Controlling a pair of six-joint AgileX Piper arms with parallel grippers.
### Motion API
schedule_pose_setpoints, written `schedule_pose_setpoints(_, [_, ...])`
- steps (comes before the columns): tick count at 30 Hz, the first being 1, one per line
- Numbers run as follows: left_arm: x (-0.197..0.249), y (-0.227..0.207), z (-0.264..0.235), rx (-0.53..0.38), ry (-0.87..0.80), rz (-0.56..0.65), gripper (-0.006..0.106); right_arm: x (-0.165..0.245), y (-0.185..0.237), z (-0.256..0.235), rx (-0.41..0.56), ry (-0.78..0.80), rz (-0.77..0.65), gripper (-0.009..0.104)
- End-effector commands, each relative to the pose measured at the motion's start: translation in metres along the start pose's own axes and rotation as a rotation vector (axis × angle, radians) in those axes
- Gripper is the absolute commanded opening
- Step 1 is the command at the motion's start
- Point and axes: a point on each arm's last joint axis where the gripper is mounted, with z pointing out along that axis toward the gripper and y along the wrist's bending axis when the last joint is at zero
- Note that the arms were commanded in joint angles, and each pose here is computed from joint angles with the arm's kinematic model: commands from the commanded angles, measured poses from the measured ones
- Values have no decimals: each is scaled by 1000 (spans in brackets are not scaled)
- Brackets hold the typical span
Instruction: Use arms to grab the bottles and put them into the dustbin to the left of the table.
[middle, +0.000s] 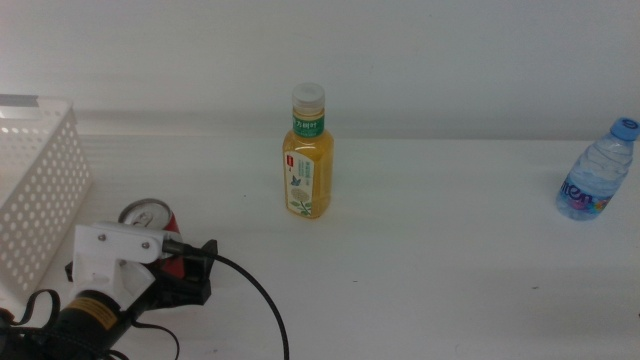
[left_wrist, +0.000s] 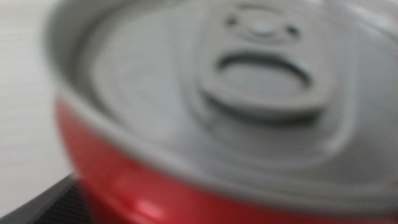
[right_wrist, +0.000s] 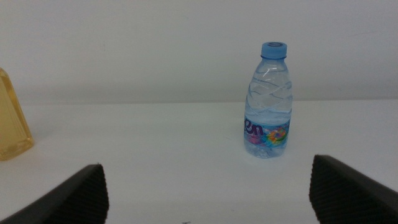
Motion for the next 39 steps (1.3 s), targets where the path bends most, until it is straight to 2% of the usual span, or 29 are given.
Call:
schedule_pose_setpoints(1, [-1, 0, 2, -17, -8, -9, 94, 12, 0, 1, 7, -4, -16, 85])
schedule_pose_setpoints(5, [-1, 1, 3, -29, 3, -13, 90, 12, 0, 1, 7, -4, -16, 85])
schedule_pose_setpoints(9, [-2, 1, 7, -29, 10, -13, 78, 12, 0, 1, 7, -4, -16, 85])
schedule_pose_setpoints(14, [-1, 1, 7, -26, 23, -11, 46, 12, 0, 1, 7, -4, -16, 85])
schedule_pose_setpoints(20, [3, 1, 7, -27, 74, -9, -2, 12, 0, 1, 7, -4, -16, 85])
schedule_pose_setpoints(27, [-12, -1, -9, -17, -12, -19, -2, 12, 0, 1, 7, -4, -16, 85])
schedule_pose_setpoints(39, [-77, -10, -69, -42, 117, 23, -2, 12, 0, 1, 7, -4, -16, 85])
